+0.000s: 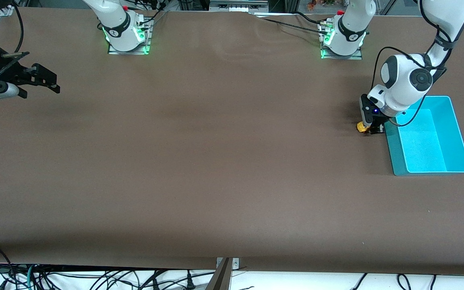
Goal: Wind and store yellow beetle car
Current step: 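Close the left gripper on the yellow car, then lift the car with the left gripper and lower it into the tray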
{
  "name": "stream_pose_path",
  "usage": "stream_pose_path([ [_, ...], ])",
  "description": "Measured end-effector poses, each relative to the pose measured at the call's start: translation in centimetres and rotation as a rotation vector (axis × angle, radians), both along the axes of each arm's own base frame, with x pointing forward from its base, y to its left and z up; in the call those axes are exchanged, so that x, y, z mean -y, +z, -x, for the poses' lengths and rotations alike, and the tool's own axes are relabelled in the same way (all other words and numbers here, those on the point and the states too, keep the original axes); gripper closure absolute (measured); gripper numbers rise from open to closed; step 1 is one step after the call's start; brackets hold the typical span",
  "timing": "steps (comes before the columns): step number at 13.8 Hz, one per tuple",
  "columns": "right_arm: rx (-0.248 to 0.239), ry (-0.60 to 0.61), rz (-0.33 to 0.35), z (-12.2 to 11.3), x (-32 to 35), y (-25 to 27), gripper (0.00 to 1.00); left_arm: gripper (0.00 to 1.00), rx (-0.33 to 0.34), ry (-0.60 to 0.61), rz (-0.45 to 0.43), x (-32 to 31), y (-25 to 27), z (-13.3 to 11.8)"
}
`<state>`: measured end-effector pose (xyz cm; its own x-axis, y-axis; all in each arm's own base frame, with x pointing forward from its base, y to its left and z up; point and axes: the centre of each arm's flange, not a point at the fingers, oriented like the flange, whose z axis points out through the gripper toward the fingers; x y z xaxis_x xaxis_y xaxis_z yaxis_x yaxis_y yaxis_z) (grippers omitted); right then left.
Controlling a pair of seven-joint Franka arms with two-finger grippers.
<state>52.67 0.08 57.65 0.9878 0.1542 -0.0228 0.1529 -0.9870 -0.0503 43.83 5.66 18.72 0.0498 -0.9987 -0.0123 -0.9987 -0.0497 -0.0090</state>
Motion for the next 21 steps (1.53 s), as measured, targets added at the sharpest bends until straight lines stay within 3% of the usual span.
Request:
stream_pose_path([
  [6, 0.0, 0.0, 0.0, 0.0, 0.0, 0.0, 0.0, 0.5, -0.148, 0.021, 0.007, 0.3, 8.7, -4.7],
  [9, 0.0, 0.0, 0.0, 0.0, 0.0, 0.0, 0.0, 0.5, -0.18, 0.032, 0.026, 0.5, 13.0, -7.4],
  [12, 0.0, 0.0, 0.0, 0.0, 0.0, 0.0, 0.0, 0.5, -0.183, 0.076, 0.035, -3.4, 15.5, -8.3],
  [15, 0.0, 0.0, 0.0, 0.0, 0.0, 0.0, 0.0, 0.5, -0.176, 0.052, 0.062, -9.7, 15.5, -8.3],
  [21, -0.001, 0.001, 0.0, 0.0, -0.1, 0.0, 0.0, 0.5, -0.176, -0.069, 0.129, -18.7, 10.6, -8.5],
])
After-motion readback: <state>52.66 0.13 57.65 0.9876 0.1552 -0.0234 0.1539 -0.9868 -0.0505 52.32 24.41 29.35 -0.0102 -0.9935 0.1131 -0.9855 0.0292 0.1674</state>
